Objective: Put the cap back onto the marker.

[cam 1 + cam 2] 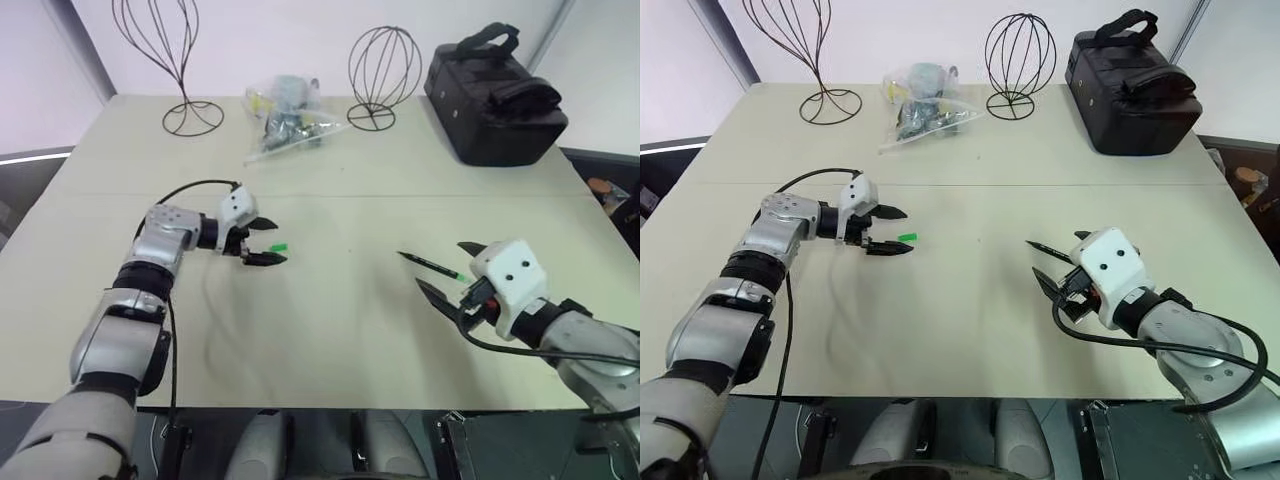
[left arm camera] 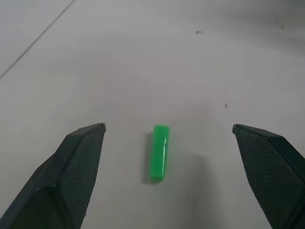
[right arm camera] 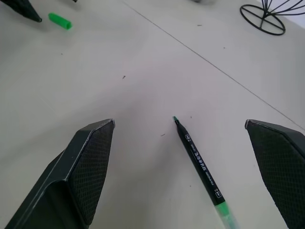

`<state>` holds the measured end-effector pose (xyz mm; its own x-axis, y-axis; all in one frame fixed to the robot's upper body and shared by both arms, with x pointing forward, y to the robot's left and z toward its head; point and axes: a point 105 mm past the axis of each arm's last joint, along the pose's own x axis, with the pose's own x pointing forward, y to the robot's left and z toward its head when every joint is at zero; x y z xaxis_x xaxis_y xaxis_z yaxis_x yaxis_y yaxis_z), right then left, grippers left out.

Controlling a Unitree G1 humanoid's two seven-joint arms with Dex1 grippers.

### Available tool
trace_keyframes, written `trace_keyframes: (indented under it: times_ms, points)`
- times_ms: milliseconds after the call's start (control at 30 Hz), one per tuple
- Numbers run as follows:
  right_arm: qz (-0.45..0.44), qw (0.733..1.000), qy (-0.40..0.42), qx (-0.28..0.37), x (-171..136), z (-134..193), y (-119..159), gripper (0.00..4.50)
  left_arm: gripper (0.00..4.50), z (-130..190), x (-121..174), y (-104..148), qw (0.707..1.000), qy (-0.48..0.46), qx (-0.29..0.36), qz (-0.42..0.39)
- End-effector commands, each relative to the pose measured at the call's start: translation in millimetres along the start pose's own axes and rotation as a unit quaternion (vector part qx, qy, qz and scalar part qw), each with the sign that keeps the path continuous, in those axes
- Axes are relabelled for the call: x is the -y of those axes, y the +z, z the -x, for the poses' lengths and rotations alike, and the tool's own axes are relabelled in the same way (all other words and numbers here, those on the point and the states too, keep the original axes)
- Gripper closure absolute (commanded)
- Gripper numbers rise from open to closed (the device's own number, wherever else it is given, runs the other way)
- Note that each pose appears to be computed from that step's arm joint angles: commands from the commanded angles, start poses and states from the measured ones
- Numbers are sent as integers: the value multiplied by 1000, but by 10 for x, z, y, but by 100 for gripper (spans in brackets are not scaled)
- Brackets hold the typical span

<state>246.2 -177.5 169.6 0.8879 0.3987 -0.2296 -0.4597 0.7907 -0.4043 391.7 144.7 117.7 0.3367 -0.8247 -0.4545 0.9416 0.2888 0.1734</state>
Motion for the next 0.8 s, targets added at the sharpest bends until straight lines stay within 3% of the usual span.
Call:
trace_keyframes:
  times_ms: [33, 733, 800]
  points:
    - [14, 1000, -16, 15, -16, 36, 81, 3, 0, 18, -92, 92, 999, 15, -3, -32]
    - [14, 999, -33, 12, -13, 77, 90, 3, 0, -102, -46, -78, 997, 7, -51, -58]
    - [16, 999, -31, 11, -7, 76, 92, 0, 56, -109, -43, -101, 997, 9, -55, -59]
